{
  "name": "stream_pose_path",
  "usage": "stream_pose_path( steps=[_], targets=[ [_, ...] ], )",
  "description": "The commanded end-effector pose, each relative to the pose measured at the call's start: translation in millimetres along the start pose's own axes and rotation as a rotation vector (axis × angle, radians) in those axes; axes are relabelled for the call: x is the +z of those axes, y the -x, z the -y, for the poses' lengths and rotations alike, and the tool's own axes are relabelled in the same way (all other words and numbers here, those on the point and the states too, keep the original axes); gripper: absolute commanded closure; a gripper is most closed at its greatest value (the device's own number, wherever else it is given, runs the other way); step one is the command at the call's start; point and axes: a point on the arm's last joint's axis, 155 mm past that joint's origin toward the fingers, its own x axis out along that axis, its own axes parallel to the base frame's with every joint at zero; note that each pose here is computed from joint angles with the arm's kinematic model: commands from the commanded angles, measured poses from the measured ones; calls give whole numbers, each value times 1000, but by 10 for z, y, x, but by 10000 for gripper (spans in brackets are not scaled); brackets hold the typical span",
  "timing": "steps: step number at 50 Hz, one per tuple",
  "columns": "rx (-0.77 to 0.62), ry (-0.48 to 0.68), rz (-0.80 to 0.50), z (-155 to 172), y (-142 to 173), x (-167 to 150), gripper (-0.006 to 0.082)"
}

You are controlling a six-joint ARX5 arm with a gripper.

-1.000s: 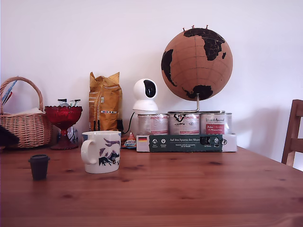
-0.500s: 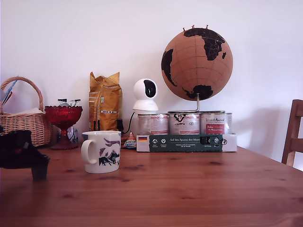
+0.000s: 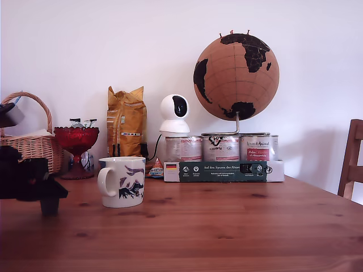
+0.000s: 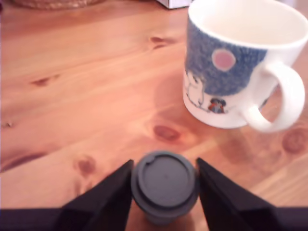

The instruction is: Pick the grey coffee capsule and place it inside the blue coffee cup

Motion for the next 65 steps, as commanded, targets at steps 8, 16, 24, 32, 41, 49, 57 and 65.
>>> stream_pose_path(
  steps=[8,16,24,32,41,49,57,65],
  targets=[
    [-4,41,121,-14,4,361,628],
    [-57,58,306,94,156,971,628],
    [-112,6,408,309,207,1521,627],
    [-180,-5,340,591,8,1711,620],
    [-222,-70,196,847,-172,1654,620],
    [-215,-83,95,858,-228,1526,620],
    [-195,-88,33,813,-245,1378,619],
    [-189,-98,14,802,-249,1328,562]
  ],
)
